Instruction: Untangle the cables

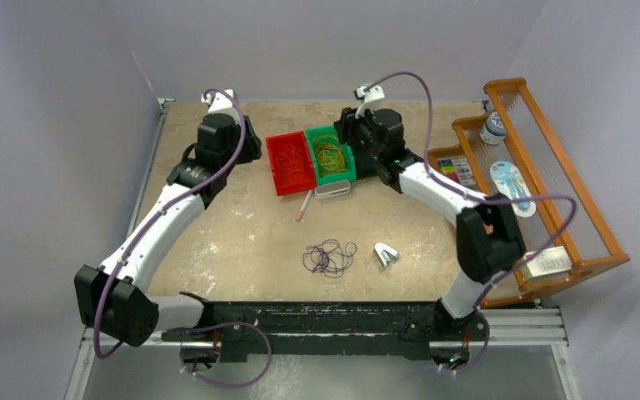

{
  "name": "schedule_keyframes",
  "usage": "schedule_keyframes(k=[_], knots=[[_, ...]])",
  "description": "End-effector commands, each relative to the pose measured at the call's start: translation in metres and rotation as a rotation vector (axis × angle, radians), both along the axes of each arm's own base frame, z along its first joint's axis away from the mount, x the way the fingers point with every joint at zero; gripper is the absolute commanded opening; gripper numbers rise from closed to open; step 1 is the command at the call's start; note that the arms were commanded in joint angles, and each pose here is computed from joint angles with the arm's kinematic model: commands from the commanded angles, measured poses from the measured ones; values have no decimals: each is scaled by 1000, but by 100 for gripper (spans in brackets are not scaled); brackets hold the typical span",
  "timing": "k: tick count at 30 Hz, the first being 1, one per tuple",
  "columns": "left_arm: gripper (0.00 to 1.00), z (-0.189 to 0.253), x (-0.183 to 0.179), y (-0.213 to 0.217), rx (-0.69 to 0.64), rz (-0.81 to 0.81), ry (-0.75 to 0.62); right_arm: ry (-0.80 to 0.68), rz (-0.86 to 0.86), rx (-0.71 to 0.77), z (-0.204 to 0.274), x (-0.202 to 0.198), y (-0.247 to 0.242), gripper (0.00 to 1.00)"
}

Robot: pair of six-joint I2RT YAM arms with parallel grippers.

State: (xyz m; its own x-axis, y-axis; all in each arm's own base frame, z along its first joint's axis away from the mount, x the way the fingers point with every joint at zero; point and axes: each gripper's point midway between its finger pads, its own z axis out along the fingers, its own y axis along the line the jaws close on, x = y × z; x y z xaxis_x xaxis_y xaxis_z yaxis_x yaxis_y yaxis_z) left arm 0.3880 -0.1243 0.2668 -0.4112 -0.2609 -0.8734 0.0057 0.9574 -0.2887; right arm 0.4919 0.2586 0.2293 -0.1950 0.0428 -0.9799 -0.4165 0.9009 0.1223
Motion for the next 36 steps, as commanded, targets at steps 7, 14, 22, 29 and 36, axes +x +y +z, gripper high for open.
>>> schedule_keyframes(k=[7, 14, 22, 29, 36], knots=[[38, -33, -38, -76, -24, -236, 105, 203, 11, 57, -27, -99, -38, 49], [38, -88, -93, -143, -77, -490, 261, 325, -87, 111, -88, -143, -71, 50], [40, -133, -159, -192, -21, -725, 383, 354, -110, 151, -109, -150, -78, 51], [40, -175, -170, -194, 99, -730, 457, 341, -103, 140, -108, -149, -78, 51], [40, -192, -172, -193, 173, -721, 475, 335, -86, 135, -107, -149, -76, 51]])
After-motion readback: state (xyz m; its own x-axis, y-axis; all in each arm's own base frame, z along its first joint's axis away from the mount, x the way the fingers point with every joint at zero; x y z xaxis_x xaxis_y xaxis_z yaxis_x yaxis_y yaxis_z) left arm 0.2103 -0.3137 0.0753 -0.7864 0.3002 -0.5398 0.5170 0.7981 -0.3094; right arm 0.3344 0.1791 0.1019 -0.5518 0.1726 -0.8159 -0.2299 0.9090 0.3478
